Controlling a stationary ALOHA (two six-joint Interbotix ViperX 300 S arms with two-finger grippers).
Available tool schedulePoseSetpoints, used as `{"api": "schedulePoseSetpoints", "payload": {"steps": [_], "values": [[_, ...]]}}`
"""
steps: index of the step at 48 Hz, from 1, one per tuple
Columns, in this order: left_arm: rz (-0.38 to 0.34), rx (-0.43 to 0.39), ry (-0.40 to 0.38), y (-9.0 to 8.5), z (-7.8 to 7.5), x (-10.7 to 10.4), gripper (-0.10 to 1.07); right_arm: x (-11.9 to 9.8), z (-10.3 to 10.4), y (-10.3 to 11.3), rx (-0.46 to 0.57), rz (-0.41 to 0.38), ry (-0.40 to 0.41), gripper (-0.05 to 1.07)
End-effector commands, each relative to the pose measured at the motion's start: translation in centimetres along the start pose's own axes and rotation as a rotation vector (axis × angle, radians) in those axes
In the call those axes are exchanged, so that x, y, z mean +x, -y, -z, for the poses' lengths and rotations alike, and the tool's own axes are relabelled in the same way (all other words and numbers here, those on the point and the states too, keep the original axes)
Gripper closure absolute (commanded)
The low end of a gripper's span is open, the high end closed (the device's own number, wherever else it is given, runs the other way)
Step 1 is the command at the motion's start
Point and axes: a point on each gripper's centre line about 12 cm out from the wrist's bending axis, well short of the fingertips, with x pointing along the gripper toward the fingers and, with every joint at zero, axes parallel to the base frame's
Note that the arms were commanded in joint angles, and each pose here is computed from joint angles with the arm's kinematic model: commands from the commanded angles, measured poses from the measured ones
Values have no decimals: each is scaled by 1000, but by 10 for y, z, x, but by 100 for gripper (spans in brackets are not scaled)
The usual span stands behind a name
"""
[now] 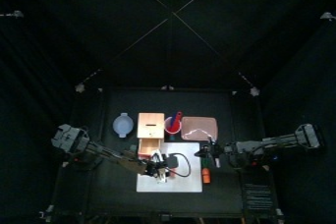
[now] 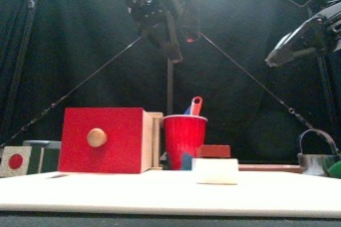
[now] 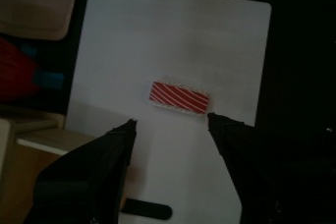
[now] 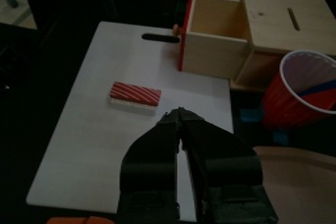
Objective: Put salmon sushi onto cutting board
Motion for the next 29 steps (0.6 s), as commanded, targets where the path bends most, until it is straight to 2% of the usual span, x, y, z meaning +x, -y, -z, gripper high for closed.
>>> {"api": "schedulePoseSetpoints", "payload": {"steps": [1,10,18,23,29], "values": [[62,31,105,-3,4,-21,4,1,-19,0,-6,-4,63,100],[147,56,231,-31,40,-35,5,2,-19,-1,1,-8,70,100],[199,122,344,-48,62,-46,4,2,-18,-1,-9,-7,70,100],[244,127,400,-52,73,-52,4,2,-17,-2,-8,-9,68,100],[299,150,428,-50,88,-51,4,2,-17,-1,-9,-8,68,100]]}}
